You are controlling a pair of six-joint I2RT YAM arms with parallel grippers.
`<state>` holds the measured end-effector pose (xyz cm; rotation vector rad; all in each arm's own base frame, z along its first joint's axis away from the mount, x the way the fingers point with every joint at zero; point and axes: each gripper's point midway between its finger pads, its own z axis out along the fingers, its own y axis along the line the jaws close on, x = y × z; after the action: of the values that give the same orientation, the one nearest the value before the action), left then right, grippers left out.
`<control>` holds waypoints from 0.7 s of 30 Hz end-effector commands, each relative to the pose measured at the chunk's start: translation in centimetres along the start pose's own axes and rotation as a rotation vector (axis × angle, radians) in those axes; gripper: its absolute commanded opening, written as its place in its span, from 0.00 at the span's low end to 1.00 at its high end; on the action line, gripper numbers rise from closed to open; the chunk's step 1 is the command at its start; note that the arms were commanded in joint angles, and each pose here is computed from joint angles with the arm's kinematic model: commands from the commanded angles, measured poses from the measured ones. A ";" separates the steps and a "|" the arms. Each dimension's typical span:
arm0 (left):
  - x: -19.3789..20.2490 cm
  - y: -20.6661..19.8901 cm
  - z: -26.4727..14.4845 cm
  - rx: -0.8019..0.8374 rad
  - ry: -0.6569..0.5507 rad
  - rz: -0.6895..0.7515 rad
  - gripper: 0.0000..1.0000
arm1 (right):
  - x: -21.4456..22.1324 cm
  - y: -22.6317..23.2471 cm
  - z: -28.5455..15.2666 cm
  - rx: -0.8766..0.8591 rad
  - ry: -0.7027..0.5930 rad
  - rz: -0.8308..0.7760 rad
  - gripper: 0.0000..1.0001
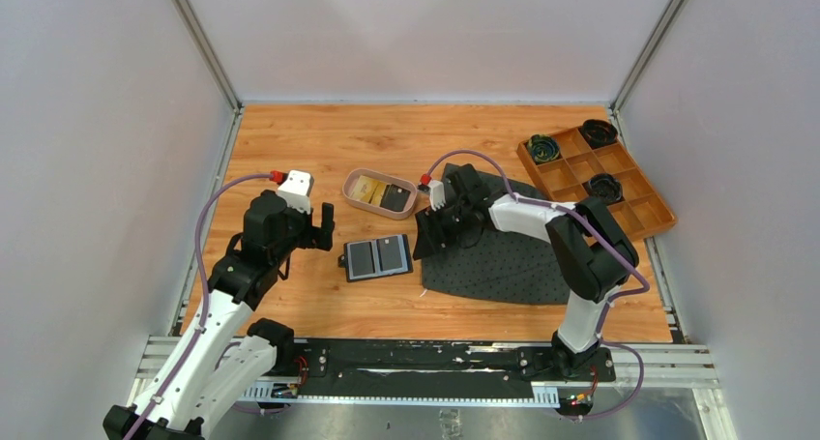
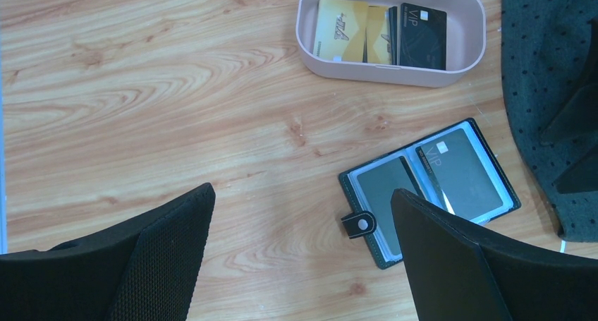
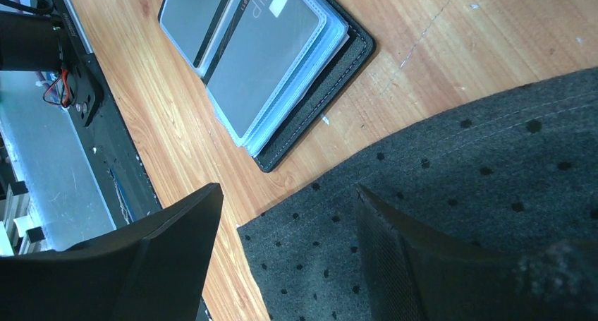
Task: Put the credit cards into the card holder
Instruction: Close the card holder at the center of the board.
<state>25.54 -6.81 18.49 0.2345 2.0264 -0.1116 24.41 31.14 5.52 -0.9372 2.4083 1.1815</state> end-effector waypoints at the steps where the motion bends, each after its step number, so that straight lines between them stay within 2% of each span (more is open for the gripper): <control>1: 0.0 0.1 0.2 0.001 -0.008 0.007 1.00 | -0.5 0.0 0.6 0.017 0.004 0.008 0.71; 7: 0.0 0.0 0.2 0.002 -0.008 0.007 1.00 | -0.4 -0.4 0.8 0.034 0.008 0.019 0.69; 21: 0.1 -0.1 0.4 0.009 0.000 0.008 1.00 | 0.2 -1.2 2.2 0.077 0.049 0.053 0.51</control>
<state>25.58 -6.91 18.22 0.2395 2.0366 -0.1147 25.42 31.60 4.09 -0.8843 2.4737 1.1219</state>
